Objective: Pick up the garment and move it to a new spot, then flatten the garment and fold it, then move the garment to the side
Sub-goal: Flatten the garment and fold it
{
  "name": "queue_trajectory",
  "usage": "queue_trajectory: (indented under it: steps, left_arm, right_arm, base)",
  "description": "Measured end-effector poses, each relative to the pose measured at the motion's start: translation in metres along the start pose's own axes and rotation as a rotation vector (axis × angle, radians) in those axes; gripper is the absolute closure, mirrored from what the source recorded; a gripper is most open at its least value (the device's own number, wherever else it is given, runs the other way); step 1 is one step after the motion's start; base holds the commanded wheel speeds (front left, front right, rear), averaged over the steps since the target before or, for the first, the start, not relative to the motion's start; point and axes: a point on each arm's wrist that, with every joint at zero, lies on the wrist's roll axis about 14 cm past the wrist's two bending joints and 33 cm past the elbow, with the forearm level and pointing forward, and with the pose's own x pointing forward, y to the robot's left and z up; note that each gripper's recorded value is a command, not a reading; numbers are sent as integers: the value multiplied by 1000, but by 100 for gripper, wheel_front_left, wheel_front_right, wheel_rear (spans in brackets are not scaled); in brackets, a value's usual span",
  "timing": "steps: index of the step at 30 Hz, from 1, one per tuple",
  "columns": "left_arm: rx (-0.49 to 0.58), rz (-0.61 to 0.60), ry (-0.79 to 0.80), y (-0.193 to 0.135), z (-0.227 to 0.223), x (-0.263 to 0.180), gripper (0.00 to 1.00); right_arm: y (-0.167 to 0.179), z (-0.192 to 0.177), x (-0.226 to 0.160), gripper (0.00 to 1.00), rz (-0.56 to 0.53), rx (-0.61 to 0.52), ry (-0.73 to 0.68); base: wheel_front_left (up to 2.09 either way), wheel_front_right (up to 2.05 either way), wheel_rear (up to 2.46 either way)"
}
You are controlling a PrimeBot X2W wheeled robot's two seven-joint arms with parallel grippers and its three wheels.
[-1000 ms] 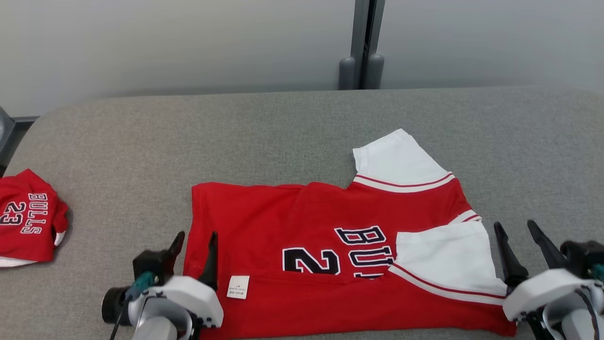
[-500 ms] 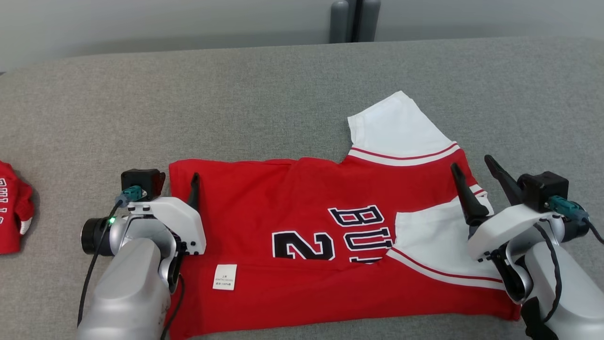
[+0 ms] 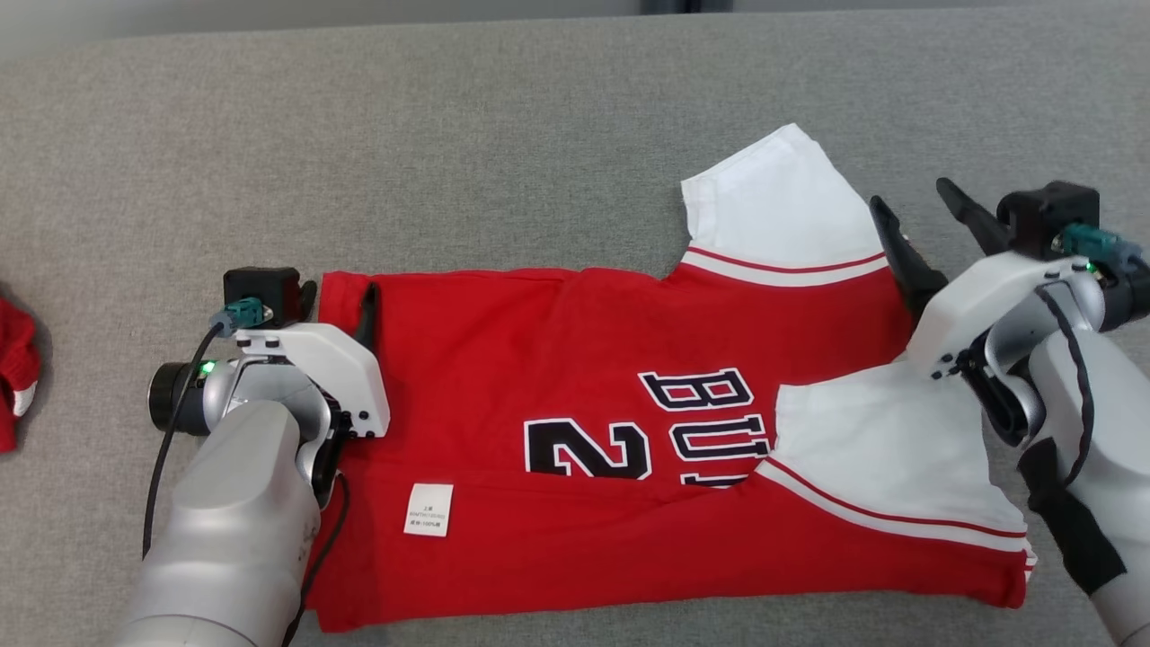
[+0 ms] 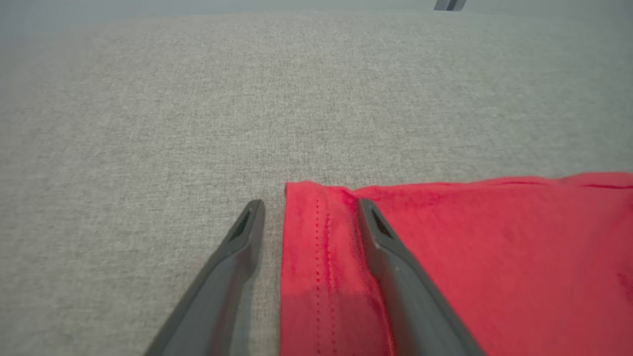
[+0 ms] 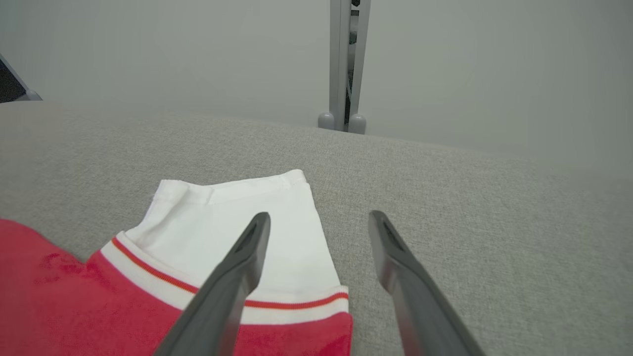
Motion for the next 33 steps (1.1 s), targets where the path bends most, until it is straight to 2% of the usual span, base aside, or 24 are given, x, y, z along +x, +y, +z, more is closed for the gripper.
queue_trajectory:
  steps: [1,6,13,24,25,26,27,33]
  left_arm:
    - [3,-4,2,1,0,1,100]
    - [15,-17,-26,4,4,4,100]
    - [20,-49,-70,7,12,3,100]
    - [8,-83,-71,-1,3,3,100]
    - [8,-83,-71,-1,3,3,100]
    - [4,-80,-70,-1,2,3,100]
    - [0,-80,-71,-2,2,3,100]
    - [-26,-56,-80,0,3,3,100]
  right_arm:
    - [-1,-1,6,0,3,-5,27]
    - [4,5,37,0,40,-55,107]
    - [8,-8,71,0,56,-95,267]
    - [16,-38,103,0,77,-144,403]
    - [16,-38,103,29,77,-144,403]
    - [16,-39,103,71,79,-153,409]
    - [17,-41,104,100,82,-158,413]
    - [7,-31,107,100,60,-169,360]
  base:
    - [0,0,0]
    - [0,0,0]
    - [0,0,0]
    - [0,0,0]
    - [0,0,0]
    - [0,0,0]
    - [0,0,0]
    - [0,0,0]
